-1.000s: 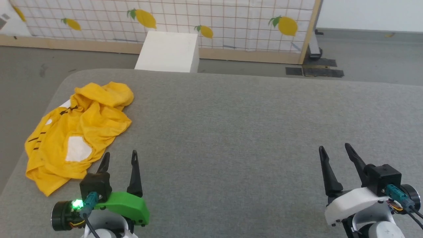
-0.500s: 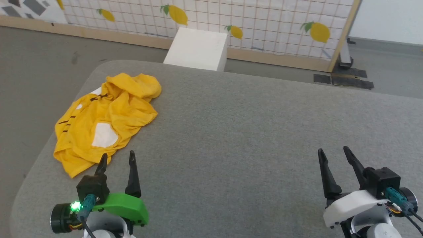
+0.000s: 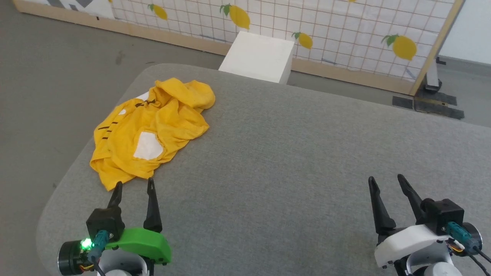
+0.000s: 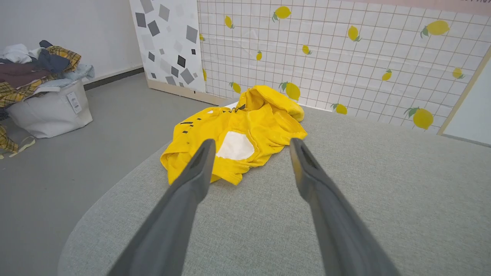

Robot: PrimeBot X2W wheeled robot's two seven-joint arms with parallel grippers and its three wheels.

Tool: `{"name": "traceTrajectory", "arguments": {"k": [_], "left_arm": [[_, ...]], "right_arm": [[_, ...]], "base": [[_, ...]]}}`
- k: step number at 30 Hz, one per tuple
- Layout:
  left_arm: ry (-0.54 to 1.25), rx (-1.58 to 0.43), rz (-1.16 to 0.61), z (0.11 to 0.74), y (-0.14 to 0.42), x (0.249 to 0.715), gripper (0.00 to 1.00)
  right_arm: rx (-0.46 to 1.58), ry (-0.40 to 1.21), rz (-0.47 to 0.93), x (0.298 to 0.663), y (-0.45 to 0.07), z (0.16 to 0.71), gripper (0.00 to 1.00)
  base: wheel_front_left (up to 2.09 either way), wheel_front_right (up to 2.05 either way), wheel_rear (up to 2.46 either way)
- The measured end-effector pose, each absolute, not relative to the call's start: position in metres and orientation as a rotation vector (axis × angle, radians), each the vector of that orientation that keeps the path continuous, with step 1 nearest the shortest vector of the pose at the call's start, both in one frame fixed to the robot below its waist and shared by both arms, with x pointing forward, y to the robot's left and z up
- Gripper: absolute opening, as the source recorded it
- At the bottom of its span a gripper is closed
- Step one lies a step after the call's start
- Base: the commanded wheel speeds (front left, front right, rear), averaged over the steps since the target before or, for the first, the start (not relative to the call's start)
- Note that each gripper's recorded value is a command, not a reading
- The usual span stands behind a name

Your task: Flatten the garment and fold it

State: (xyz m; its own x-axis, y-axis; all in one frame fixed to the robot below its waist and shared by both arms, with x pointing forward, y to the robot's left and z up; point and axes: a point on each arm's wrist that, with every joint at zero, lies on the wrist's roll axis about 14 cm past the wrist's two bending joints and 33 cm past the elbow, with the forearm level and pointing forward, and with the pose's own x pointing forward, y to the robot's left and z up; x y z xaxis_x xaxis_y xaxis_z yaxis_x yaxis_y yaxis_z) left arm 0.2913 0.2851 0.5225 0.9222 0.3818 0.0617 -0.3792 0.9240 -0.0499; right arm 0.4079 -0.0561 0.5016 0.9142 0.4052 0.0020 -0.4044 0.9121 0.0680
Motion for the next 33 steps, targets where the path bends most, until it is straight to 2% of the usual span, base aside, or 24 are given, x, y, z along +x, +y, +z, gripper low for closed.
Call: {"name": "traceTrajectory", "arguments": {"k": [33], "left_arm": [[-0.089,-0.057,0.580,0.513,0.323,0.240,1.00]], "right_arm": [[0.113,0.021,0.545,0.413,-0.006,0.490,1.00]], "base": [[0.00,0.00,0.00]]}}
